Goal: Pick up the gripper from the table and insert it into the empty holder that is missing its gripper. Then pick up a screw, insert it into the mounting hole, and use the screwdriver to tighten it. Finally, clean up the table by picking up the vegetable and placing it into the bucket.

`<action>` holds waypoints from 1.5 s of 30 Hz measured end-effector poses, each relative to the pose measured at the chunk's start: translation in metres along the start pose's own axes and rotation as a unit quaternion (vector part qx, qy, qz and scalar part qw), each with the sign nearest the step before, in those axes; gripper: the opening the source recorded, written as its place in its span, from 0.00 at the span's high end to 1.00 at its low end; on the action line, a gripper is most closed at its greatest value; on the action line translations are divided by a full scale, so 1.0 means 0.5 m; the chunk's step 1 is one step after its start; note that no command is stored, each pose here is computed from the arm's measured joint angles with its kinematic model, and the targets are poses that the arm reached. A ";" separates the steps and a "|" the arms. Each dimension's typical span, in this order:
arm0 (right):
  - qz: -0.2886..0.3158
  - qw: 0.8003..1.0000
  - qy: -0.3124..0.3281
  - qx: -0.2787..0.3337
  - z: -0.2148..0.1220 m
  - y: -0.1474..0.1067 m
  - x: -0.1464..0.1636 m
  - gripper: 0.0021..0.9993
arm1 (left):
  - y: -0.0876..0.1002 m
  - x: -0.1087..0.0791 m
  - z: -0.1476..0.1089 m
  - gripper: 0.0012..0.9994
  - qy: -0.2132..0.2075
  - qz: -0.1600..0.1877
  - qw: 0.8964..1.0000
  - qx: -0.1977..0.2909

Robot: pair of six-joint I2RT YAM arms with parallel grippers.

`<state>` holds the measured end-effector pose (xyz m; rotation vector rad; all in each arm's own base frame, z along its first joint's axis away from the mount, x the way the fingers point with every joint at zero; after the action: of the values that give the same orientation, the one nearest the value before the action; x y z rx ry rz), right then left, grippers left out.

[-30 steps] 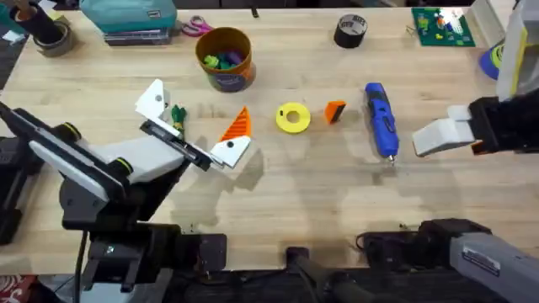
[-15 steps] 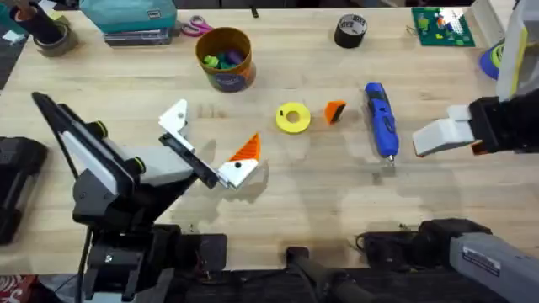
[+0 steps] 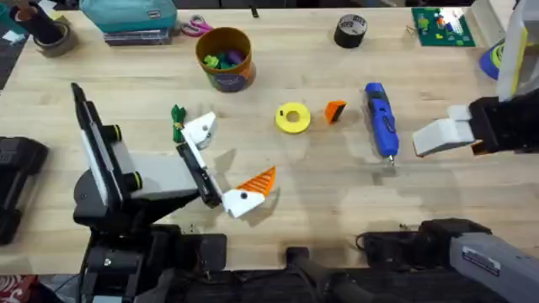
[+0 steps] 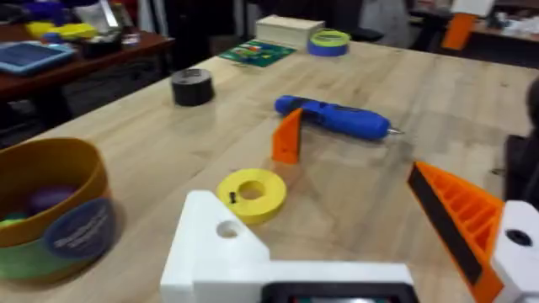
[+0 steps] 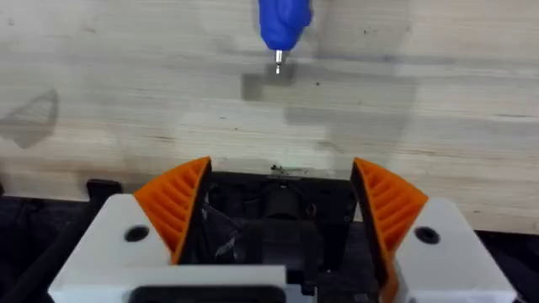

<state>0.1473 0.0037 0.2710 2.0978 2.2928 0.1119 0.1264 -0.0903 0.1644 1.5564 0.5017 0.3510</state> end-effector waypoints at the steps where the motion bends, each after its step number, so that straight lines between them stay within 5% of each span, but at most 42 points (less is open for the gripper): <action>1: 0.000 1.000 0.000 0.000 0.000 0.000 0.000 0.00 | 0.000 -0.004 0.000 0.01 -0.009 -0.001 1.000 0.001; 12: 0.000 1.000 0.000 0.000 0.000 0.000 0.000 0.00 | -0.004 -0.026 -0.002 0.01 -0.063 -0.009 0.998 0.005; 45: 0.000 1.000 0.000 0.000 0.000 0.000 0.000 0.00 | -0.004 -0.029 -0.002 0.01 -0.071 -0.010 0.997 0.005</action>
<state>0.1473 0.0037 0.2710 2.0971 2.2930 0.1123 0.1133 -0.0968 0.1635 1.5725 0.4079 0.2214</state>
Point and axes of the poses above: each hand's point on the last joint's axis, 136 mm out from that joint toward the fingers, its own z axis out along the fingers, its own x axis along the line the jaws close on, y = z × x, the point moved 7 cm from there along -z, back along the fingers, and after that the axes turned 5 degrees about -z, right-handed, at the moved point
